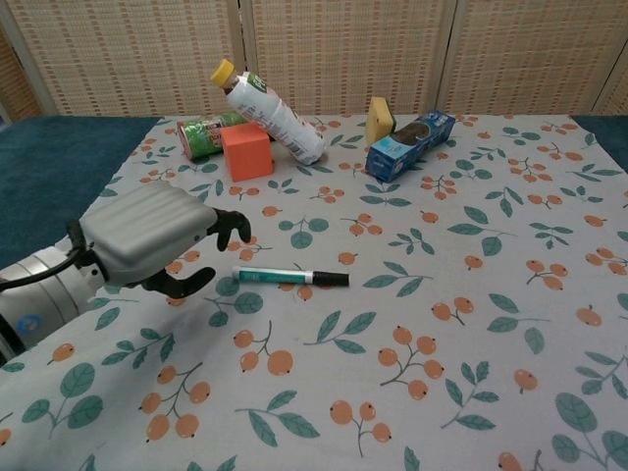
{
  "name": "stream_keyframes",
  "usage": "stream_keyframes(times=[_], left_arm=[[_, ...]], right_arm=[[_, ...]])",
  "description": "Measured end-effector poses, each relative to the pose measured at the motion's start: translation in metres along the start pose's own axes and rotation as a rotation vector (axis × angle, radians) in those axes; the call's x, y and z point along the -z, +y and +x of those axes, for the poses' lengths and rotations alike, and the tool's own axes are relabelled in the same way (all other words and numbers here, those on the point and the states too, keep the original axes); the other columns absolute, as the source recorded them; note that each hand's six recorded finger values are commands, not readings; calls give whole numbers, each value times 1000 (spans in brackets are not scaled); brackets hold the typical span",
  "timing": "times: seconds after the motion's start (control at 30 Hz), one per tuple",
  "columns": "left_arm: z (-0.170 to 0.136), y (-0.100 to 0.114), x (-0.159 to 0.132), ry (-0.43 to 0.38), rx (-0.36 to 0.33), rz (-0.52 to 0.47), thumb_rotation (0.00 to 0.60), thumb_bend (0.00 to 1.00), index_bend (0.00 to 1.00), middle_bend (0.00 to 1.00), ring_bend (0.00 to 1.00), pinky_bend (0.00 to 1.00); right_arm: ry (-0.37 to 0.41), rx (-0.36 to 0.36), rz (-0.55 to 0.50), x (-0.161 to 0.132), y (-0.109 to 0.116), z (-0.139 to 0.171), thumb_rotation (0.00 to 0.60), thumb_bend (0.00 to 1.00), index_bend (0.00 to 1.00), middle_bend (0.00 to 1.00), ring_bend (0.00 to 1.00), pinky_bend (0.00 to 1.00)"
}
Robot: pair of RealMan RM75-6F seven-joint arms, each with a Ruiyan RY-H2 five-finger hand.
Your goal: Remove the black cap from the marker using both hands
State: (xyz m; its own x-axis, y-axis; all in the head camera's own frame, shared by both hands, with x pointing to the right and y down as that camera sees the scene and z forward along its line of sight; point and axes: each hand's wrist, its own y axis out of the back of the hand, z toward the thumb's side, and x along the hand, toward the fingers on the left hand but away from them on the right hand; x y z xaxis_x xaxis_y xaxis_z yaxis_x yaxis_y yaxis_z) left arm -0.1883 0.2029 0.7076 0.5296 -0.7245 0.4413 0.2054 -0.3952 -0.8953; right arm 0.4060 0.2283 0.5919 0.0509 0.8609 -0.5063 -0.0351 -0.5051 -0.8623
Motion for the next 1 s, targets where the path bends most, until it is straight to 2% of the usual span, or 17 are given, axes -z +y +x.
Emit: stream_keyframes(times=[0.23, 0.57, 0.77, 1.0], left_arm=[[18, -7, -13, -14, 5, 52, 600, 436, 300, 352, 765, 923], [34, -18, -31, -52, -10, 237, 600, 420, 326, 350, 768, 929], [38, -26, -32, -45, 5, 278, 600, 419, 334, 387, 776, 935], [39, -28, -32, -40, 2, 305, 600, 419, 389, 489, 778, 938]], right_arm=[[-9, -2, 1, 3, 2, 1, 600, 94, 0, 0, 0, 0], [-21, -15, -6, 5, 4, 0, 600, 93, 0, 0, 0, 0], [-22, -17, -9, 6, 5, -1, 600, 93, 0, 0, 0, 0], [-21, -23, -9, 6, 4, -1, 600, 94, 0, 0, 0, 0]])
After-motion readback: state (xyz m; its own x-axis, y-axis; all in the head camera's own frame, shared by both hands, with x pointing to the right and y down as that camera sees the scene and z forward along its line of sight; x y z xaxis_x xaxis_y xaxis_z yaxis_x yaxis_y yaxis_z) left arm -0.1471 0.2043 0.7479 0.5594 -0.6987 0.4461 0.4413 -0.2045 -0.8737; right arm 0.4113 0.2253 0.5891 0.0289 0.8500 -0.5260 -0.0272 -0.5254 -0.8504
